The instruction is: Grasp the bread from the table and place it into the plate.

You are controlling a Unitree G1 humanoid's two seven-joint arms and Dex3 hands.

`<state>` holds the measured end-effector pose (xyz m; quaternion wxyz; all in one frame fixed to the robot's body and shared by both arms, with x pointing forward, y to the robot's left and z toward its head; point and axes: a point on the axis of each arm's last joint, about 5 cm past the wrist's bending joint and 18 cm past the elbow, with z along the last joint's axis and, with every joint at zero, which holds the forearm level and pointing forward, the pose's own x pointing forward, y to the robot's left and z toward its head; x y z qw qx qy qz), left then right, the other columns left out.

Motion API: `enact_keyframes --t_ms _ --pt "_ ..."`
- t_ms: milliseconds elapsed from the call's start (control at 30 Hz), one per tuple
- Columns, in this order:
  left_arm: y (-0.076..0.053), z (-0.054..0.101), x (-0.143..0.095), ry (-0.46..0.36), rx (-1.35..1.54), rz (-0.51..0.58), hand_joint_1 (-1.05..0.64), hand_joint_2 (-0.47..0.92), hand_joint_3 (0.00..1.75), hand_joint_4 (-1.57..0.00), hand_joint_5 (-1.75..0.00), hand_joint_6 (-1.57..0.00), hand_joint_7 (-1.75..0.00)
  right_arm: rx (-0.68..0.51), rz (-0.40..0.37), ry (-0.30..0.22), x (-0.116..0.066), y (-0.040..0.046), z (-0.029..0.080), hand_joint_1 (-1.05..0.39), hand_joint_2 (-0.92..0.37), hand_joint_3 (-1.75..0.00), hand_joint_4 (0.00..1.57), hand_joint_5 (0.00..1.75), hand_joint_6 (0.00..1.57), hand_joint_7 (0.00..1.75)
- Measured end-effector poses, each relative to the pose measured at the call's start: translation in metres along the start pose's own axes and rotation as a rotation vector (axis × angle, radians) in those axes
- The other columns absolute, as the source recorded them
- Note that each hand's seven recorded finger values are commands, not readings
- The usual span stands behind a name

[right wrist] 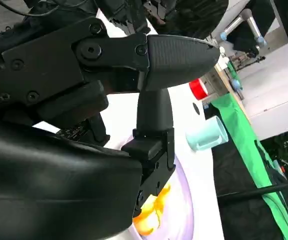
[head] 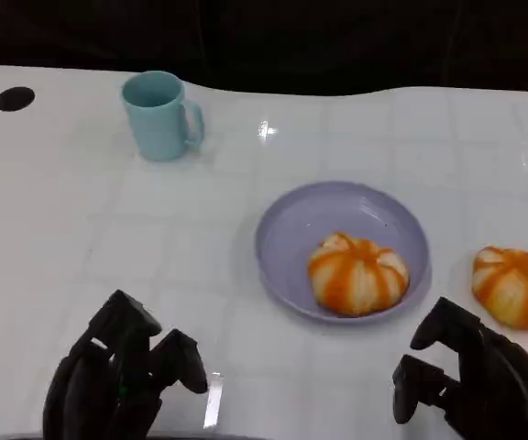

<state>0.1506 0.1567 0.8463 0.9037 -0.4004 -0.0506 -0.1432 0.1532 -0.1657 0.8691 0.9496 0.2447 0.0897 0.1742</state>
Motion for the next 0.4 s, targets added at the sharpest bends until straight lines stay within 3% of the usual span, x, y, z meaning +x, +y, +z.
enact_keyframes --t_ms 400 --pt "0.0008 -0.0019 0.0 0.021 -0.008 0.003 -0.52 0.92 0.44 -0.79 -1.75 -0.56 -1.75 0.006 -0.005 0.005 -0.0012 -0.002 0.0017 -0.56 -0.9 -0.48 0.77 1.75 0.5 1.7"
